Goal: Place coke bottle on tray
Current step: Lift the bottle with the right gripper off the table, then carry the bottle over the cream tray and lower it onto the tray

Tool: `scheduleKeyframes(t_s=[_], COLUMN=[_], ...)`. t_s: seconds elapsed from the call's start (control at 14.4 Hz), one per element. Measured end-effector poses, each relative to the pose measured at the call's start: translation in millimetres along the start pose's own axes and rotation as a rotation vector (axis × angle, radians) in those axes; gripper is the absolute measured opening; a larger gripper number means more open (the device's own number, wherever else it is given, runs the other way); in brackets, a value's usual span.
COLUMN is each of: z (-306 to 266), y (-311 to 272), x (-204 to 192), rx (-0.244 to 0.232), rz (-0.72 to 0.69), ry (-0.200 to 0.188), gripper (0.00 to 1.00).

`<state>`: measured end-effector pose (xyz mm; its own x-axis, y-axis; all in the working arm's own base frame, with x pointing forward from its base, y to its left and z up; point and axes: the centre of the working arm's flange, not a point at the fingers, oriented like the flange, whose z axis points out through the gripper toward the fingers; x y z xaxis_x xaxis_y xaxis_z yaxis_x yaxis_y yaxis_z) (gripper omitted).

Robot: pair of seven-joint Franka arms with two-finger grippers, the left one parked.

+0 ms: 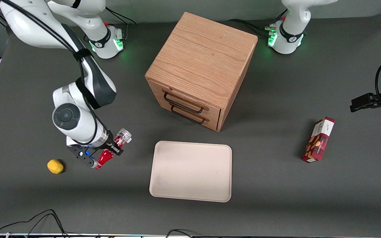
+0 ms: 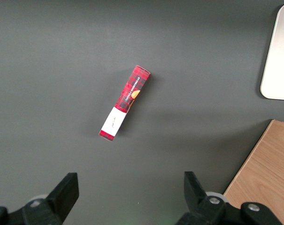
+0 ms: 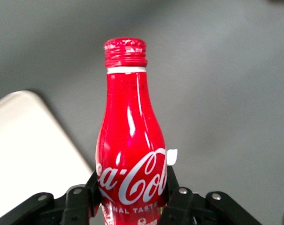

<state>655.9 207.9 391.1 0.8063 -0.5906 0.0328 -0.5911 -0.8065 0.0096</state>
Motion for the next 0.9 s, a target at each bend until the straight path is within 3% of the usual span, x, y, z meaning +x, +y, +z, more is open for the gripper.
scheduleKeyframes(t_s=[0.21, 0.42, 0.7, 0.9], z=[-72.7, -98.5, -38.1, 51.6], y=[-16.2, -36.2, -99.1, -127.9], x=[2.1, 3.5, -18.7, -29.1], rx=[0.04, 0.098, 0.184, 0.201], rz=[-0.155, -0.336, -0.45, -0.528], ry=[0.002, 0.008, -0.003, -0.018], gripper=[0.55, 0.55, 0.55, 0.55])
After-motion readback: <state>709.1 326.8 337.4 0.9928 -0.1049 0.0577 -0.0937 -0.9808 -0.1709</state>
